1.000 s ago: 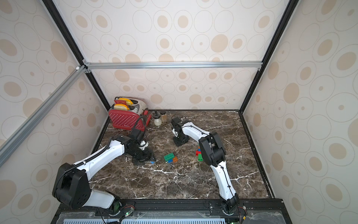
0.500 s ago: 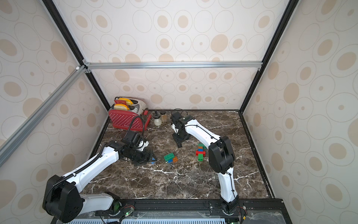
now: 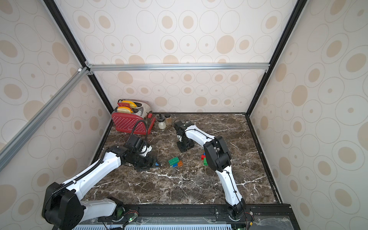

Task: Assemble the letter f with lego
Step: Pick up the lego brick from the center of the board.

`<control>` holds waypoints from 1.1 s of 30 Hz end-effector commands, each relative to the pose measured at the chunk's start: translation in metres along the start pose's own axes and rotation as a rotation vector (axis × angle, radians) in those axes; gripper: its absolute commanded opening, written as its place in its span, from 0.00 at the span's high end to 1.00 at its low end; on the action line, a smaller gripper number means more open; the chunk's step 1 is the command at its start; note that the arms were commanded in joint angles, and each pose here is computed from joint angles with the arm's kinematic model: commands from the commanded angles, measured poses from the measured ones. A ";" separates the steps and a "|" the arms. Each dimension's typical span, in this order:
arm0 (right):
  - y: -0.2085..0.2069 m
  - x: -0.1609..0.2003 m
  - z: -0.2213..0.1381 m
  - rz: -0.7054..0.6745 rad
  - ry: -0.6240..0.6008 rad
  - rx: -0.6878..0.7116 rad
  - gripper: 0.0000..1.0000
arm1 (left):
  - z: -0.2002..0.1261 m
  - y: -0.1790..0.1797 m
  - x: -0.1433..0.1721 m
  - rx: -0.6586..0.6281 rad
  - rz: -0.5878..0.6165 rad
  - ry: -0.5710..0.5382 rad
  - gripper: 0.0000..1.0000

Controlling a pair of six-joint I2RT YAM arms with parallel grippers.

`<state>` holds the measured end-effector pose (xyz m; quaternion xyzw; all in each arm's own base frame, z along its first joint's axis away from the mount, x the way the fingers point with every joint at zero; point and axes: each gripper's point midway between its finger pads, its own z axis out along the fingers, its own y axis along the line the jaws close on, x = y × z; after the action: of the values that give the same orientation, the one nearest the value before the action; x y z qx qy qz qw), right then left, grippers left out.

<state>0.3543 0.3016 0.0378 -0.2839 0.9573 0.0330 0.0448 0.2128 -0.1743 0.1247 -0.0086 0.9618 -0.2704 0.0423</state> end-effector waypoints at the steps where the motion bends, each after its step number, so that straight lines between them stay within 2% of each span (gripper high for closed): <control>1: -0.002 -0.005 0.005 0.024 0.004 -0.007 0.46 | -0.004 0.005 0.005 -0.020 0.012 0.002 0.18; 17: 0.003 -0.013 0.011 0.040 0.009 -0.043 0.53 | -0.004 0.007 0.002 -0.031 0.004 0.005 0.18; 26: 0.000 -0.008 0.015 0.048 0.033 -0.029 0.62 | -0.007 0.008 0.003 -0.036 0.005 0.003 0.18; 33: -0.001 -0.008 -0.015 0.045 0.000 -0.017 0.67 | -0.006 0.009 0.002 -0.032 0.010 0.007 0.18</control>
<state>0.3651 0.3110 0.0317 -0.2645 0.9620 0.0534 0.0406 0.2098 -0.1664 0.1203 -0.0137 0.9656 -0.2574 0.0351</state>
